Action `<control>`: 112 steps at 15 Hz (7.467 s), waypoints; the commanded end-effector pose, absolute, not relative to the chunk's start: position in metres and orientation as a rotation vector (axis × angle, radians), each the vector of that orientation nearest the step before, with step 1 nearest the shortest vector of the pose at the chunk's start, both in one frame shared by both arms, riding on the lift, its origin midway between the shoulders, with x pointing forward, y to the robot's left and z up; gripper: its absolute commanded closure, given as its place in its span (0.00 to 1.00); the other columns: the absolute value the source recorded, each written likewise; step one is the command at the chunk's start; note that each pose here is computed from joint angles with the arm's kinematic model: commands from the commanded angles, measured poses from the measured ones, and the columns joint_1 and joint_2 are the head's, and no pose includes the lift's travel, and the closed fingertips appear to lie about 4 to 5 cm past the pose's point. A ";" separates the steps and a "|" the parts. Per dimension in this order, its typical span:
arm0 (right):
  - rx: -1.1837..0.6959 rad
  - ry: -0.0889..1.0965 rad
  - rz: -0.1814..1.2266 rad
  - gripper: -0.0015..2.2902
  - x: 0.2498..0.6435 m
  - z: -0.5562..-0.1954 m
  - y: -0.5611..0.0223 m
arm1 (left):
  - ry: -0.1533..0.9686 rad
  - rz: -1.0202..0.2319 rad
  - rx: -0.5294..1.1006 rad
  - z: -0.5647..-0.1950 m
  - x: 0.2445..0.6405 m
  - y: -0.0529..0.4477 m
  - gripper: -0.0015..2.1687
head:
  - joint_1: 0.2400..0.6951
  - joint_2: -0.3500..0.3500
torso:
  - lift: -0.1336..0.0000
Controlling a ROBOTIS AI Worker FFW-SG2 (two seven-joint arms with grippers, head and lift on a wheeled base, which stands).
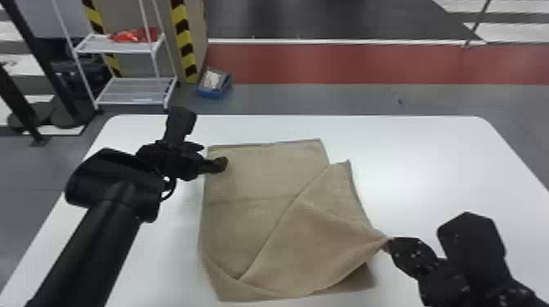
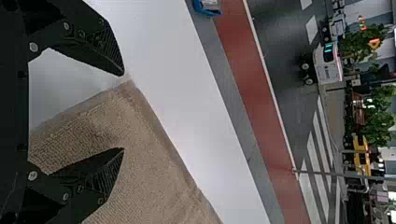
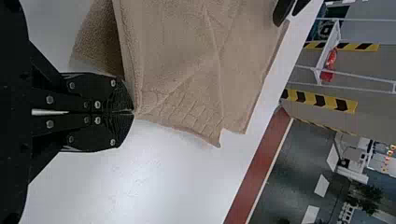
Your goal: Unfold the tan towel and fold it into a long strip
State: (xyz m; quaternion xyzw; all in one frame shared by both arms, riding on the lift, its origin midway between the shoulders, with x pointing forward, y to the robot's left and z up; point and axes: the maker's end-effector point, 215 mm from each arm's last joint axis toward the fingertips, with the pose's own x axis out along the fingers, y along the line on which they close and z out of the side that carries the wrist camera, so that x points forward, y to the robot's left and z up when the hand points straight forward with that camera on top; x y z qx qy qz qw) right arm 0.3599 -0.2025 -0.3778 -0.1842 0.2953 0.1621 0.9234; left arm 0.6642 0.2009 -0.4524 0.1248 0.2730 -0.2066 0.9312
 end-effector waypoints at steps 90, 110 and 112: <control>-0.095 0.432 0.300 0.52 0.506 -0.293 -0.358 | 0.532 -0.126 0.260 -0.314 0.419 0.415 0.98 | 0.94 0.62 | 0.08; -0.236 0.756 0.499 0.52 0.607 -0.394 -0.303 | 0.795 -0.217 0.427 -0.383 0.519 0.439 0.98 | 1.00 0.68 | 0.08; -0.242 0.766 0.517 0.52 0.617 -0.391 -0.302 | 0.817 -0.231 0.450 -0.380 0.535 0.434 0.98 | 1.00 0.69 | 0.08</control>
